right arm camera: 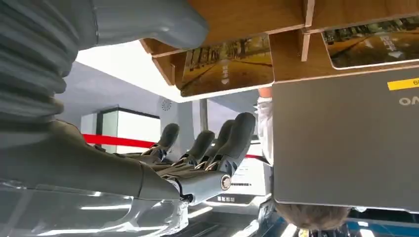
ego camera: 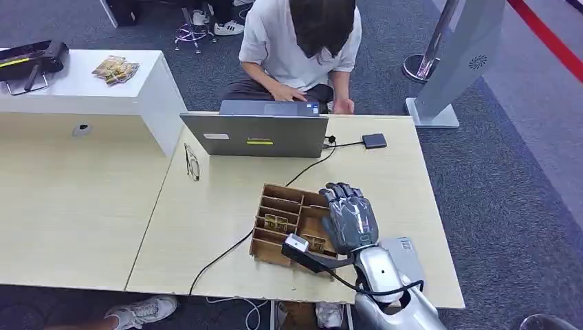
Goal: Pass the card to the sensor for recognition and then transmit it.
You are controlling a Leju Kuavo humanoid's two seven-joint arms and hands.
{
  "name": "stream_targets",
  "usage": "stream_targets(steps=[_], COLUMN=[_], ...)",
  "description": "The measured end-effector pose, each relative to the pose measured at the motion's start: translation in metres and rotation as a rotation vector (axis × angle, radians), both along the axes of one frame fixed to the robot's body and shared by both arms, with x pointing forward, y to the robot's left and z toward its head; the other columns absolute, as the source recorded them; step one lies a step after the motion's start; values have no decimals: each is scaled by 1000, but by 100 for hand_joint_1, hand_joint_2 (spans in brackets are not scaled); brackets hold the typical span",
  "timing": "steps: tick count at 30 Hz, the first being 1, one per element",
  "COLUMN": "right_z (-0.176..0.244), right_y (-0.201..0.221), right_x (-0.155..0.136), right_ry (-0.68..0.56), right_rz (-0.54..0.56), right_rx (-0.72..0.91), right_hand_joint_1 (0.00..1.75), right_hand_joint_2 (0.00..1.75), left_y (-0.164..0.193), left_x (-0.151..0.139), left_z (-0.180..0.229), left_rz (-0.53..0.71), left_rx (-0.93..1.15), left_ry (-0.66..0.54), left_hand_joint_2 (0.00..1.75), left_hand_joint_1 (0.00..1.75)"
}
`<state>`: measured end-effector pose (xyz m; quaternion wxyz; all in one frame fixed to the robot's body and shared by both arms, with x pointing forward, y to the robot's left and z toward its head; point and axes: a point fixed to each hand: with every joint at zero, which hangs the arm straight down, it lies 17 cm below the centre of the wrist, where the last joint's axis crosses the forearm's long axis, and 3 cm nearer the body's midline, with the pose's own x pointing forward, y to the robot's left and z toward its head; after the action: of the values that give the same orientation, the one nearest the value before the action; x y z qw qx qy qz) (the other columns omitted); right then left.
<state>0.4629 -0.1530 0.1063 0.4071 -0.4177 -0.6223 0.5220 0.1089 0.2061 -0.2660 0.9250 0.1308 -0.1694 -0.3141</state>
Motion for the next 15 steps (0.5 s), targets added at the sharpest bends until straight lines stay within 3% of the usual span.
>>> stream_targets(steps=[9,11,12,13,15], right_z=[-4,-5,-5,-5,-5], right_y=[0,-1,-1,-2,-2], right_x=[0,0,0,1,1], right_ry=[14,15,15,16,16], right_rz=[-1,-1,-1,-6,-7], right_rx=[-7,-8,-9,-10,-11], right_hand_joint_1=[63,80,129,140,140], right_hand_joint_2=[175,175,175,175,175], left_y=[0,0,0,0,0], left_x=[0,0,0,0,0], left_z=[0,0,0,0,0], left_rz=[2,2,3,3,1], left_rx=[0,-1,-1,-1,-1], left_ry=[0,0,0,0,-1], left_hand_joint_2=[0,0,0,0,0], left_hand_joint_1=[0,0,0,0,0])
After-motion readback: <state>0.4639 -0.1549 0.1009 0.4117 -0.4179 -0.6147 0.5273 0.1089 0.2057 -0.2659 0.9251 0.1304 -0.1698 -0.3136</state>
